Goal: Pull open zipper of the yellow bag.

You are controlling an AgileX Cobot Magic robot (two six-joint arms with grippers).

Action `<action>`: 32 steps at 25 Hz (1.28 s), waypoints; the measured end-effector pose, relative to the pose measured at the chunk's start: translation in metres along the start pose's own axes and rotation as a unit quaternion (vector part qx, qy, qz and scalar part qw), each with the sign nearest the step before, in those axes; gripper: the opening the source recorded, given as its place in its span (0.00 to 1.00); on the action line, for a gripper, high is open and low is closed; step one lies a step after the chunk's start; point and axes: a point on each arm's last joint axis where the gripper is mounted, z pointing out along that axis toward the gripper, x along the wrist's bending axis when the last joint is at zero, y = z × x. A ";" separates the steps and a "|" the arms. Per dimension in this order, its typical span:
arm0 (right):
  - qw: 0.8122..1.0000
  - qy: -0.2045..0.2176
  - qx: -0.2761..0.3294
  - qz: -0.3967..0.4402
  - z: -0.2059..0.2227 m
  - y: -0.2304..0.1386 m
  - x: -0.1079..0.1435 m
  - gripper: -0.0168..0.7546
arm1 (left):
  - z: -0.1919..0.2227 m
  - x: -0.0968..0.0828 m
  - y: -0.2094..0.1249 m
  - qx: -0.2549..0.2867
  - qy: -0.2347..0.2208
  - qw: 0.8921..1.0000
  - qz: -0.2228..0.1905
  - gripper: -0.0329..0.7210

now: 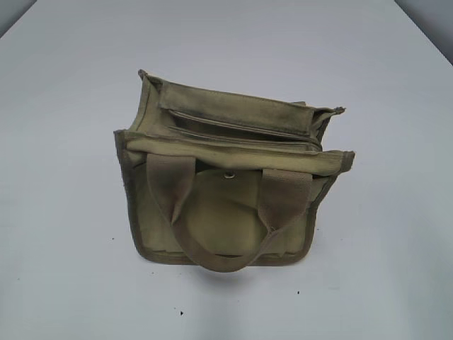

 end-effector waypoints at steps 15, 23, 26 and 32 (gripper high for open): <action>1.000 0.002 -0.001 0.001 0.000 0.000 0.000 0.78 | 0.000 0.000 0.000 -0.001 0.000 1.000 0.000 0.67; 1.000 0.001 -0.002 0.002 0.000 0.000 0.000 0.78 | 0.000 0.000 0.000 -0.001 0.000 1.000 -0.001 0.67; 0.999 -0.015 -0.016 0.023 -0.004 -0.002 -0.001 0.78 | 0.000 0.000 0.000 -0.001 0.003 1.000 -0.002 0.67; 0.988 -0.075 -0.107 0.077 -0.024 -0.017 0.003 0.78 | 0.000 -0.001 0.000 0.003 0.064 0.997 -0.032 0.67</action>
